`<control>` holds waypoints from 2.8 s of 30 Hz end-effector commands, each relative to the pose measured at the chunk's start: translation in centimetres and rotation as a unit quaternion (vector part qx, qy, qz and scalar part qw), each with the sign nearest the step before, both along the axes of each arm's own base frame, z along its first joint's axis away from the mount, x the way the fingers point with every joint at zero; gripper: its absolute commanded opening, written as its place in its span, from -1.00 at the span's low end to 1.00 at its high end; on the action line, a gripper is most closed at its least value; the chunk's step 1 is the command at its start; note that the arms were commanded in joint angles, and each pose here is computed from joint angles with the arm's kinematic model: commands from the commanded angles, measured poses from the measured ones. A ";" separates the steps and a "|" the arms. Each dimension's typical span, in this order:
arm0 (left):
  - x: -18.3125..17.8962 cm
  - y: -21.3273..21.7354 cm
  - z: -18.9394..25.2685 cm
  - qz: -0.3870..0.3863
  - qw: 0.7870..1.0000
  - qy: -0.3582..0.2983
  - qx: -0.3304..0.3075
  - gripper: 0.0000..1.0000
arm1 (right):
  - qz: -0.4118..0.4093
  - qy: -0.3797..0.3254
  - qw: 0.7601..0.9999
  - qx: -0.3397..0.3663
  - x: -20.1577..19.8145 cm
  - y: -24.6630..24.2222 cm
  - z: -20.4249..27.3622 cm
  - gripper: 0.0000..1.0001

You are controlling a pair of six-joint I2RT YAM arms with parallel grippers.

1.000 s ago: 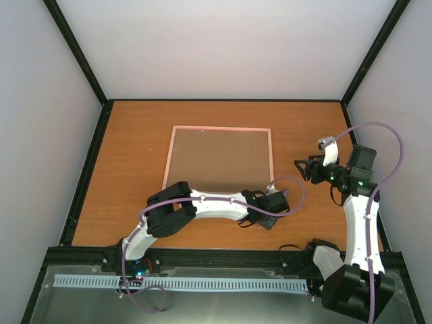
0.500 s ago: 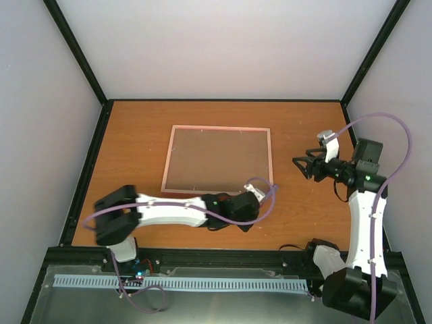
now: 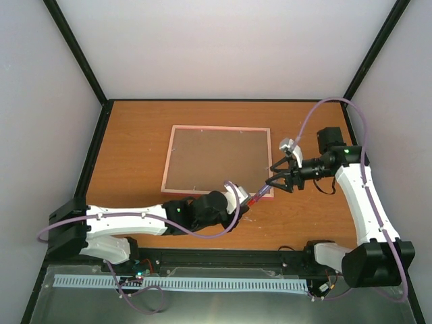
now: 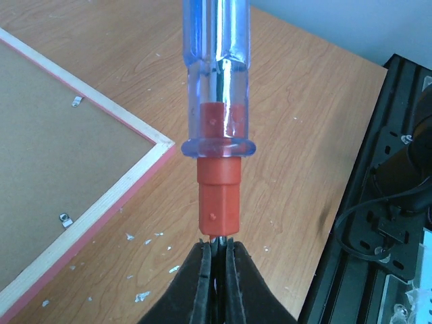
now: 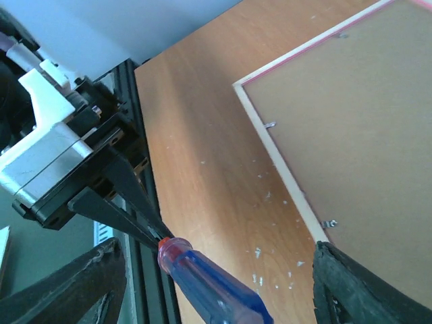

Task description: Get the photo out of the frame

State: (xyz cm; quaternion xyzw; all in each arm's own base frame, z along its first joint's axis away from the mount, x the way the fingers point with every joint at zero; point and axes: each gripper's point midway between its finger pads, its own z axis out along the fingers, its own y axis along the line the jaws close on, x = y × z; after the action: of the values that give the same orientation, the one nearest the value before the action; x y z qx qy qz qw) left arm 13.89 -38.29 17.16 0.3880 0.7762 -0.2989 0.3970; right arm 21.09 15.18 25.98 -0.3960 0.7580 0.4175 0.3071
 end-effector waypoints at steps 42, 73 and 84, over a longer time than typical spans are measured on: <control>13.0 20.2 -4.9 0.445 0.875 0.190 -0.007 0.58 | -0.084 -0.018 0.995 0.045 5.6 0.4 -0.9 -0.95; 23.0 29.8 -13.2 0.509 0.824 0.234 0.085 -0.40 | -0.096 -0.047 0.993 0.049 5.3 0.2 -2.7 -0.94; 21.4 29.0 -15.6 0.481 0.834 0.257 0.086 -0.65 | -0.097 -0.043 0.993 0.046 5.4 0.1 -3.0 -0.94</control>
State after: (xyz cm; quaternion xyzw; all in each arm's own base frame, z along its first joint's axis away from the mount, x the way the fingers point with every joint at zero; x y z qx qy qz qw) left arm 36.06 -8.44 2.97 -0.1099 0.9570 -0.0701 0.2593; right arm 26.28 15.27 22.45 -0.3159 0.7668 0.4027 0.3873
